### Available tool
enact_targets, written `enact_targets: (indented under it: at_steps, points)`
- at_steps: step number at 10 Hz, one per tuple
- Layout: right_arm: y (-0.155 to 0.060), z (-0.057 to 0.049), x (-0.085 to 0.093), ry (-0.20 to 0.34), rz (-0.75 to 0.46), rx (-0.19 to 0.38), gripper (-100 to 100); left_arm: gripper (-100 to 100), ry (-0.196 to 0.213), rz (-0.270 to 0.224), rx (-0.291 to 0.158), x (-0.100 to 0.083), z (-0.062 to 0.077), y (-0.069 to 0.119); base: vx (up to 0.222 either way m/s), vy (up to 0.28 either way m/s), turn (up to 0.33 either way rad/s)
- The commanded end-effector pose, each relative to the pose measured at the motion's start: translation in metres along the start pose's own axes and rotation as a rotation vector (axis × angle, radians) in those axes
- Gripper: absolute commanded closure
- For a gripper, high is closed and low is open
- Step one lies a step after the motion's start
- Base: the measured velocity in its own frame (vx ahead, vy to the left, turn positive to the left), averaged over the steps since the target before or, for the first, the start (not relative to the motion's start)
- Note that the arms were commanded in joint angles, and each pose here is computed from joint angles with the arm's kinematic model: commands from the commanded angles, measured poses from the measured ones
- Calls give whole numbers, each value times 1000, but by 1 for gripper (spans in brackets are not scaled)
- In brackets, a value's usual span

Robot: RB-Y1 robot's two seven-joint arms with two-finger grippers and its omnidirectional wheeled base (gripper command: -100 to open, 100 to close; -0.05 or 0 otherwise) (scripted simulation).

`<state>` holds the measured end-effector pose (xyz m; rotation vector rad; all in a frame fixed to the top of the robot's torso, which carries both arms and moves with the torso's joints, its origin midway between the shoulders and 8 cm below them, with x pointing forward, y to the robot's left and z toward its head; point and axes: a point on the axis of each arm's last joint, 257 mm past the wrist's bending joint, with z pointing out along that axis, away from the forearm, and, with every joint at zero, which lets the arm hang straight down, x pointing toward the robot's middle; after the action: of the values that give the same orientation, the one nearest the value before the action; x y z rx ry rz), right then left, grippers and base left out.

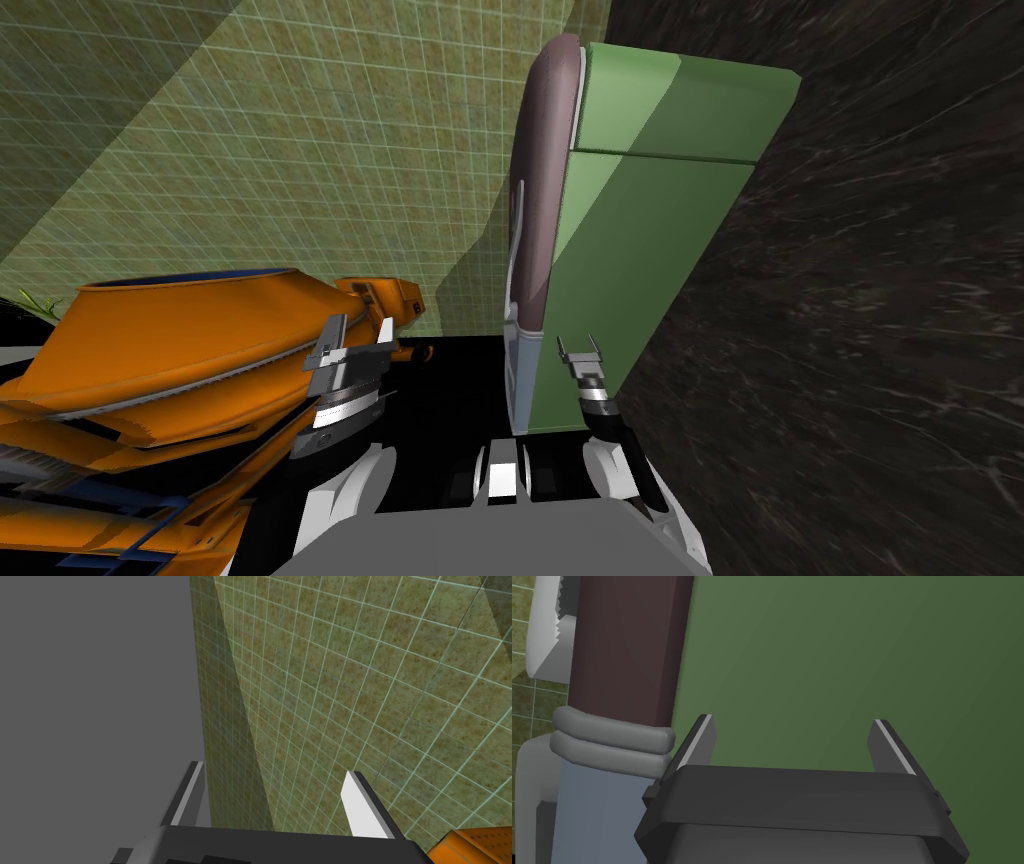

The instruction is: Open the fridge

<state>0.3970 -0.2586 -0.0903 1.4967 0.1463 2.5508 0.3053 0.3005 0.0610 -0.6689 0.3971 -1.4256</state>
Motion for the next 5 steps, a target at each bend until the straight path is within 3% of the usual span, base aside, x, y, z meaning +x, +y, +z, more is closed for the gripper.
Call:
enact_targets:
  at_steps: [1,5]
  points:
    - [-4,-1,-8,-19,104,0,-100,0,0,0,0,0,0,0,20,28,24]
    - [-9,-2,-16,-38,234,-2,-100,0,0,0,0,0,0,0,14,15,15]
